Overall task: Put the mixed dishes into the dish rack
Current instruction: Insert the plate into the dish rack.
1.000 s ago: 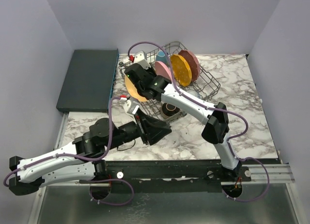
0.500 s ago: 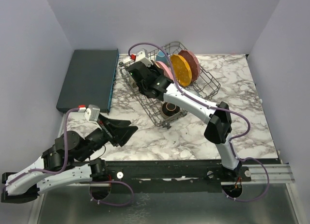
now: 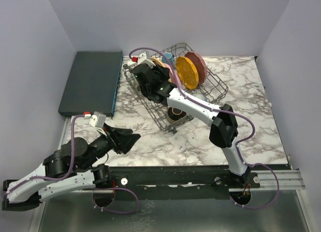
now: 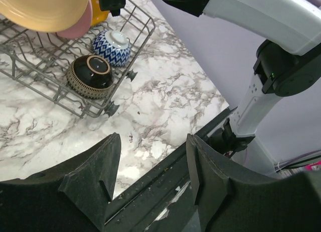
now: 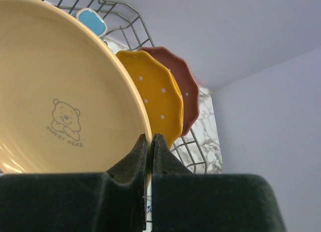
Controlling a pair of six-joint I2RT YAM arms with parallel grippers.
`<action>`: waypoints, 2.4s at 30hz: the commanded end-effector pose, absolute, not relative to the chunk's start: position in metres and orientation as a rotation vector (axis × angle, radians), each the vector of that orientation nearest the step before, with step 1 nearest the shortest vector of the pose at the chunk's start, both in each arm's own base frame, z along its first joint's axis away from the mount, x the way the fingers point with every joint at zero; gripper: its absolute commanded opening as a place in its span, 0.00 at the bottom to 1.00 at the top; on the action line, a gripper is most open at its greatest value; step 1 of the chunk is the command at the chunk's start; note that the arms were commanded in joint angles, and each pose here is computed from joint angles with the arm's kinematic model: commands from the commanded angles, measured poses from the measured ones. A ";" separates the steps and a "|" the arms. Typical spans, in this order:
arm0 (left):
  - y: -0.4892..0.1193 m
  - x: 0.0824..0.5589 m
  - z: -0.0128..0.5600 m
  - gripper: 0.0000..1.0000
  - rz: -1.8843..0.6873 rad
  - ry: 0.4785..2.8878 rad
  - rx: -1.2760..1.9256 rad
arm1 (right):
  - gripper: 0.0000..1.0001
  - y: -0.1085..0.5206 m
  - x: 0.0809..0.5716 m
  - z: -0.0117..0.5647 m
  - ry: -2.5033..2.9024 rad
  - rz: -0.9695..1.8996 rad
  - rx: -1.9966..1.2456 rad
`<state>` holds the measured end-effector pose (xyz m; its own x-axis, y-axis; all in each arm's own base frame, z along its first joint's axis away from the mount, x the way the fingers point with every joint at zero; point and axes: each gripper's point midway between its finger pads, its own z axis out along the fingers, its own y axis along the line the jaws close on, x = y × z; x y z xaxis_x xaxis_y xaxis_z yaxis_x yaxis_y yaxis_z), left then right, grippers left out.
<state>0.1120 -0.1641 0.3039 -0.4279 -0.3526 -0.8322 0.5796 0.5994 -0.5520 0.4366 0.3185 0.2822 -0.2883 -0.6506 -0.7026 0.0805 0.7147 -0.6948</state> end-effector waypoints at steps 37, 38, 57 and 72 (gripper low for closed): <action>-0.150 0.112 0.296 0.60 -1.036 1.743 0.136 | 0.00 0.317 0.444 0.257 1.773 -0.808 -0.435; -0.150 0.112 0.296 0.60 -1.037 1.744 0.135 | 0.00 0.316 0.445 0.260 1.769 -0.808 -0.434; -0.148 0.112 0.297 0.60 -1.036 1.741 0.130 | 0.00 0.315 0.446 0.254 1.763 -0.846 -0.453; -0.147 0.114 0.296 0.61 -1.023 1.741 0.126 | 0.00 0.330 0.444 0.228 1.782 -0.853 -0.515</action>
